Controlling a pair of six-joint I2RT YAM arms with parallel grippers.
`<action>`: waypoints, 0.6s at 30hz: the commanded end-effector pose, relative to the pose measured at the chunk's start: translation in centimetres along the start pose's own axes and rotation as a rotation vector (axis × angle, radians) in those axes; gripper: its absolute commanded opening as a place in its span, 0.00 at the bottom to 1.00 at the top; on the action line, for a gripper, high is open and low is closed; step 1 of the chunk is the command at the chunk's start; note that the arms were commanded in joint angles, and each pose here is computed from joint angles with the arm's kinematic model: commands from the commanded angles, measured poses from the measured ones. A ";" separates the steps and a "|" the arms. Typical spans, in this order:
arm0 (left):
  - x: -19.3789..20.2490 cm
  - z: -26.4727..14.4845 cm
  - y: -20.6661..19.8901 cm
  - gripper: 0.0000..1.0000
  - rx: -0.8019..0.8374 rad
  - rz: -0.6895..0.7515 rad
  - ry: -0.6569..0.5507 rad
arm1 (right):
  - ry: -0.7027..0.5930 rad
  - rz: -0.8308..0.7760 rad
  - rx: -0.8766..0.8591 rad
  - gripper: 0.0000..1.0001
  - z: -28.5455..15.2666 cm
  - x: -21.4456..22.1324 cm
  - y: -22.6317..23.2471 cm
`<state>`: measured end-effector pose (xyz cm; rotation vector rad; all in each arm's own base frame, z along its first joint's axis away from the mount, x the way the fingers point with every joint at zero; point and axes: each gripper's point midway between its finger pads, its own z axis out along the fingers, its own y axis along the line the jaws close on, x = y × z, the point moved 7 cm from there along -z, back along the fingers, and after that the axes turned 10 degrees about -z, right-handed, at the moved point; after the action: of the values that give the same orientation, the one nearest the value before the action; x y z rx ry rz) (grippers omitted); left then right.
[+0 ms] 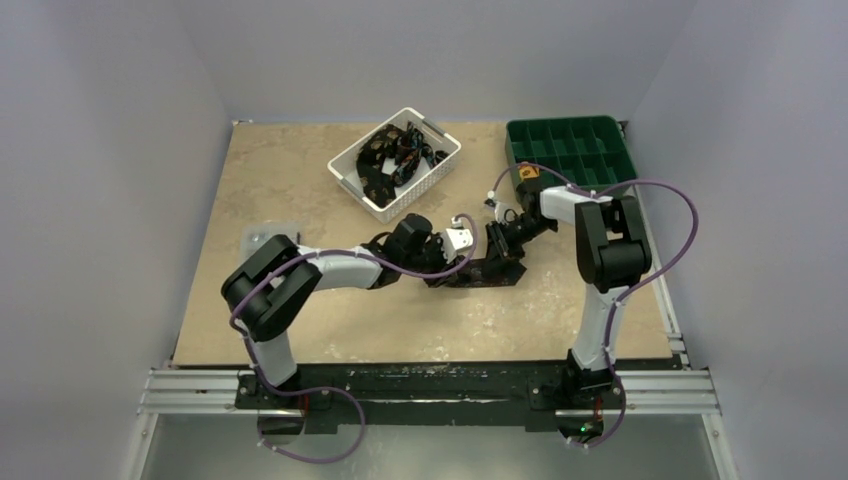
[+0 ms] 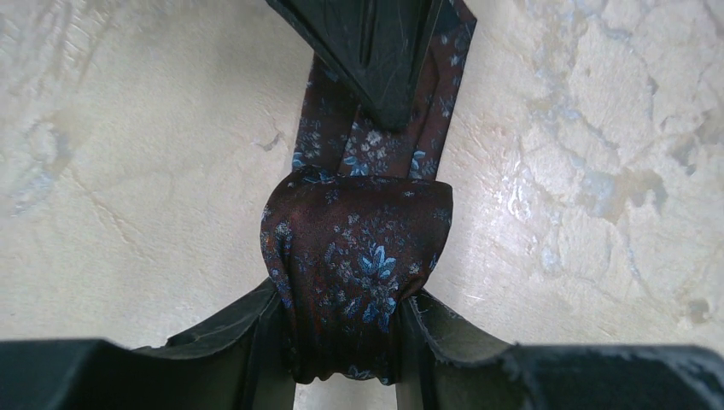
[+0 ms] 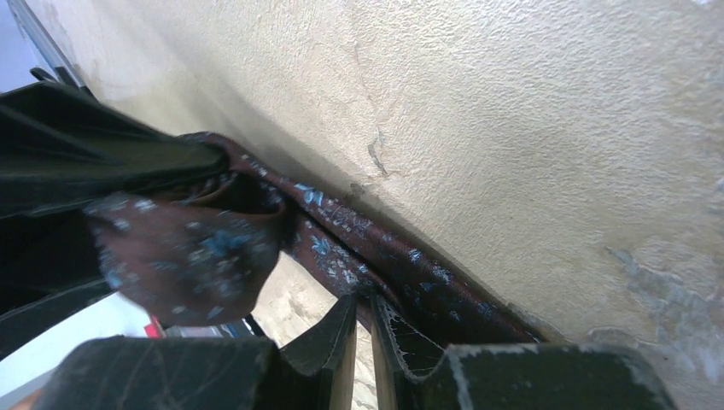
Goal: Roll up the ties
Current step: Roll the tie at the center of the board.
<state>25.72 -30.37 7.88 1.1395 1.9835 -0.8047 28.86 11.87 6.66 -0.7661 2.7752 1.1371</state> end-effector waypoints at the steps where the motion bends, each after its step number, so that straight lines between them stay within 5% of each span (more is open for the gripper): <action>1: -3.7 -2.0 -0.1 0.12 -0.068 -0.011 -0.138 | 0.115 -0.025 0.219 0.14 1.2 1.1 -3.9; 7: -1.9 -1.4 0.6 0.13 -0.099 0.015 -0.064 | 0.127 -0.031 0.226 0.14 1.3 1.5 -4.1; 18: 4.3 -0.4 0.8 0.20 -0.083 0.110 0.295 | 0.072 -0.093 0.124 0.18 0.4 -0.2 -2.4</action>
<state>25.58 -29.79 7.00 1.2354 2.0030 -0.6788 28.88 12.28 6.70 -0.7710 2.8003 1.1460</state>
